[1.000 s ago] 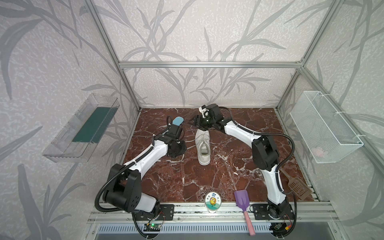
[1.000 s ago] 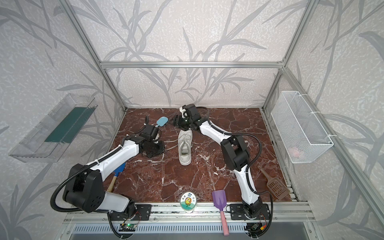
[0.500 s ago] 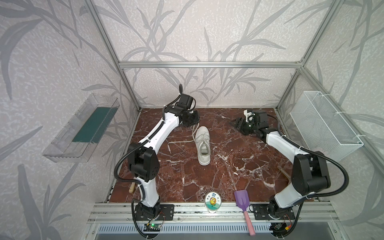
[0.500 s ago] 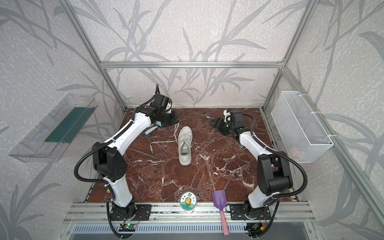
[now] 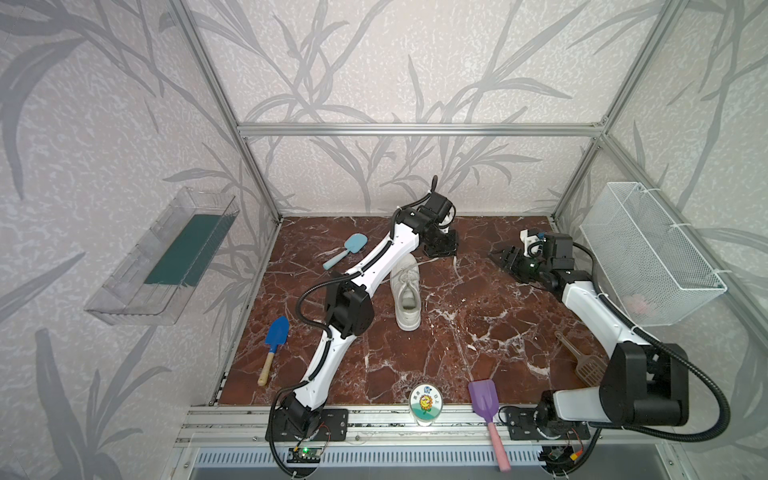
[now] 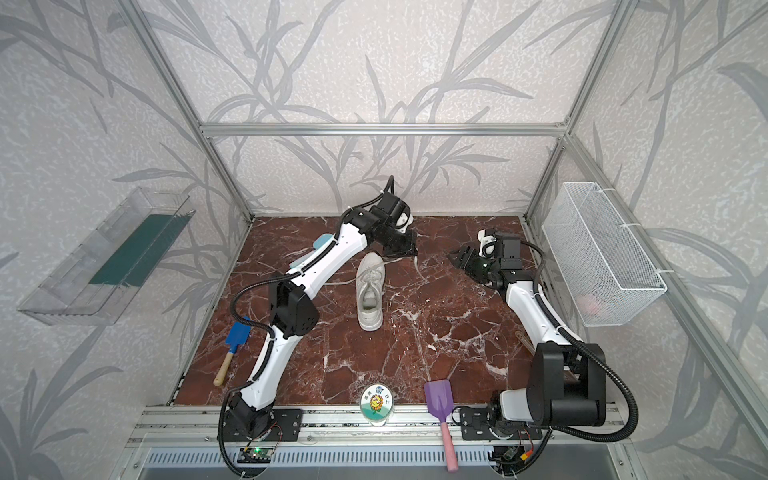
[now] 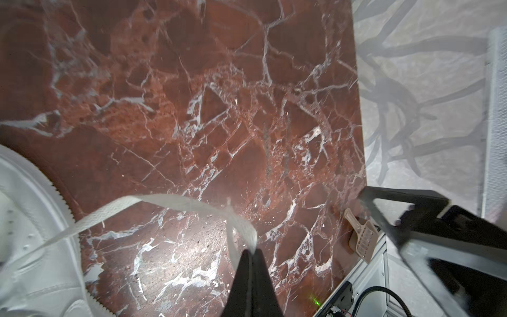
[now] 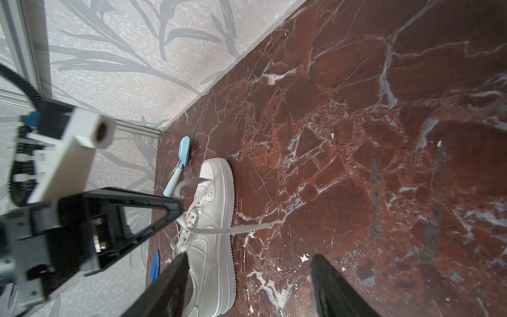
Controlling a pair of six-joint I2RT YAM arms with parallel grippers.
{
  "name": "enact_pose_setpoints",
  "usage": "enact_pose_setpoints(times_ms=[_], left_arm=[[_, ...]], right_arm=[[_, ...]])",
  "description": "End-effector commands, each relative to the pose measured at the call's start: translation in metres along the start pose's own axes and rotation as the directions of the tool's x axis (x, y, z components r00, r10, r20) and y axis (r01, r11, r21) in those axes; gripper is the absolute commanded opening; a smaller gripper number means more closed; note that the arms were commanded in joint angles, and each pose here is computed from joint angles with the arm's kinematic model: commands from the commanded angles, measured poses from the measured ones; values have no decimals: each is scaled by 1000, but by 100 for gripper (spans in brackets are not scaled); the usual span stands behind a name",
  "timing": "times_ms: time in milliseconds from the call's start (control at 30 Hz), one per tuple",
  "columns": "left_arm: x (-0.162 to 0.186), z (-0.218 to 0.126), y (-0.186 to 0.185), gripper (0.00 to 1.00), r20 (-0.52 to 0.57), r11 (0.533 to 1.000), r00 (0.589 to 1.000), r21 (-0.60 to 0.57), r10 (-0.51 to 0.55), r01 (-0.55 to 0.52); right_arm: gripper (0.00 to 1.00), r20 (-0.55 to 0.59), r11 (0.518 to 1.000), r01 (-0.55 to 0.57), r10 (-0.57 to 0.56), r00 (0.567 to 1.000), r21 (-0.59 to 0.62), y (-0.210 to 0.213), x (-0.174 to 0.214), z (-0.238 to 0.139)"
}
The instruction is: Tie the shoes
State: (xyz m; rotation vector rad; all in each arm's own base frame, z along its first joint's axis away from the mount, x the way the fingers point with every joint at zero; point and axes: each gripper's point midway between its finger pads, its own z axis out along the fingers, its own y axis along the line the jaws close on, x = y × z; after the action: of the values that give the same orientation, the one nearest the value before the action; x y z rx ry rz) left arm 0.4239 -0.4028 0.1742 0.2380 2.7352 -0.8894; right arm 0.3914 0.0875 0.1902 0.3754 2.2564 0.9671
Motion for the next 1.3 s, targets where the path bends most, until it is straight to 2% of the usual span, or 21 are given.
enact_pose_setpoints(times_ms=[0, 100, 233, 267, 367, 500, 667, 733, 900, 1067, 1200, 1267], left_arm=[[22, 11, -6, 0, -72, 1000, 997, 6, -14, 14], [33, 29, -5, 1, -109, 1000, 994, 0, -13, 13], [34, 47, 5, 35, -105, 1000, 994, -31, -1, -2], [33, 51, 6, 40, -101, 1000, 995, -31, 2, -5], [30, 61, 9, 47, -102, 1000, 995, -29, 8, -11], [28, 61, 10, 50, -96, 999, 995, -38, 19, -23], [15, 49, 8, 57, -36, 995, 997, -62, 71, -73], [10, 46, 8, 59, -14, 993, 996, -73, 93, -94], [2, 56, 10, 59, -11, 999, 999, -18, 43, -43], [1, 62, 2, 59, -19, 999, 1000, 40, 9, -9], [1, 62, 2, 59, -23, 999, 1000, 49, -10, 11], [2, 64, 1, 59, -29, 998, 999, 58, -15, 16]], right_arm=[[71, -22, 1000, 22, -22, 1000, -7, -1, 7, -7], [71, -27, 1000, 16, -16, 999, -4, -3, 8, -6], [71, -32, 1000, 2, -2, 999, 3, -6, 10, -3], [71, -33, 1000, -4, 4, 999, 3, -7, 10, -3], [71, -39, 1000, -18, 19, 999, 18, -10, 12, -3], [72, -42, 998, -24, 26, 999, 57, -16, 14, -6], [72, -52, 978, -37, 49, 997, 203, -40, 19, -12], [72, -54, 973, -48, 62, 997, 225, -45, 21, -13], [71, -70, 985, -109, 119, 990, 132, -36, 28, -3], [64, -107, 983, -181, 184, 977, 32, -33, 41, 11], [64, -81, 986, -159, 156, 984, -38, -41, 48, 23], [60, -76, 989, -124, 118, 990, -79, -43, 53, 29]])
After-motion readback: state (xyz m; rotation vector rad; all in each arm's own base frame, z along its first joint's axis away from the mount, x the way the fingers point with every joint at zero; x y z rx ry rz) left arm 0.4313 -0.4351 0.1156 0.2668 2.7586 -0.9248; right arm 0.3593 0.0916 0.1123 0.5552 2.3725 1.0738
